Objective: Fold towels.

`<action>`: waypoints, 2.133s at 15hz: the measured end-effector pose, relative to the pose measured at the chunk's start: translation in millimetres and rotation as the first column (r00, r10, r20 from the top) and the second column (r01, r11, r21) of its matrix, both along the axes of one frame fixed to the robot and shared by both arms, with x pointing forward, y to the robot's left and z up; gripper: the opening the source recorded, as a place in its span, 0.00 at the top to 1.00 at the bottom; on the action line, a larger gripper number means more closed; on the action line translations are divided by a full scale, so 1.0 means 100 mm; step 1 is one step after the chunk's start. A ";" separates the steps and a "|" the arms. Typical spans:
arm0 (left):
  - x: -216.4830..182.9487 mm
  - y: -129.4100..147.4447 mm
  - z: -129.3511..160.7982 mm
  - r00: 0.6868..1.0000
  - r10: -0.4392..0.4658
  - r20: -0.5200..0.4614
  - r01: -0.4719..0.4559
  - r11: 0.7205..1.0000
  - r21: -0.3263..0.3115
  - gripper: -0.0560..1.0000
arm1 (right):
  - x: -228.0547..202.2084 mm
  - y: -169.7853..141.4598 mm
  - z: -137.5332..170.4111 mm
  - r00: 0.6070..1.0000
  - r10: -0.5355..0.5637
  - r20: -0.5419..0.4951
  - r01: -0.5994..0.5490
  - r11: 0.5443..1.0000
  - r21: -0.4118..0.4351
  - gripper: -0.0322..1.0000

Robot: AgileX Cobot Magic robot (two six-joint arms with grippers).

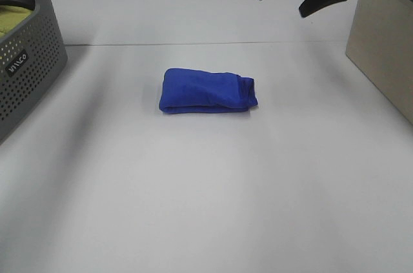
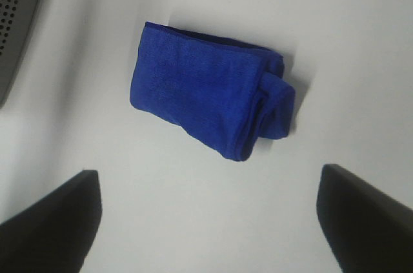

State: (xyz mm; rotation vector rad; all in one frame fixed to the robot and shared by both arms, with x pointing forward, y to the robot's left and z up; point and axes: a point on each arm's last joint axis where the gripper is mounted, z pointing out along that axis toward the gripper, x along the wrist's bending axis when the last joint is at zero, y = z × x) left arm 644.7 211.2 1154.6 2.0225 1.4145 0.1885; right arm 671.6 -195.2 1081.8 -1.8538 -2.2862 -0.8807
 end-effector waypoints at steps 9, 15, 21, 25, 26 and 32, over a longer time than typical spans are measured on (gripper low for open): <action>-1.78 0.37 0.22 0.996 0.079 0.040 -0.083 0.991 0.107 0.33 | -1.64 -0.33 0.52 0.999 -0.014 0.031 0.017 0.995 -0.102 0.15; -3.32 0.59 -0.29 0.983 0.081 0.162 -0.094 0.992 0.079 0.33 | -3.10 -0.65 -0.19 0.999 -0.013 -0.039 0.004 0.974 -0.228 0.15; -3.93 0.68 -0.74 0.942 0.045 0.332 -0.075 0.994 0.079 0.33 | -3.82 -0.82 -0.33 0.966 -0.020 0.256 0.086 0.965 -0.247 0.15; -3.88 0.69 -0.97 0.933 0.026 0.359 -0.069 0.992 0.109 0.33 | -4.00 -0.90 -0.27 0.876 -0.032 0.482 0.168 0.956 -0.241 0.15; -3.87 0.69 -0.98 0.930 0.027 0.368 -0.071 0.992 0.108 0.33 | -4.00 -0.91 -0.29 0.874 -0.033 0.484 0.170 0.955 -0.242 0.15; -3.86 0.67 -1.01 0.926 -0.005 0.377 -0.044 0.992 0.120 0.33 | -3.99 -0.91 -0.32 0.875 -0.033 0.483 0.171 0.955 -0.244 0.15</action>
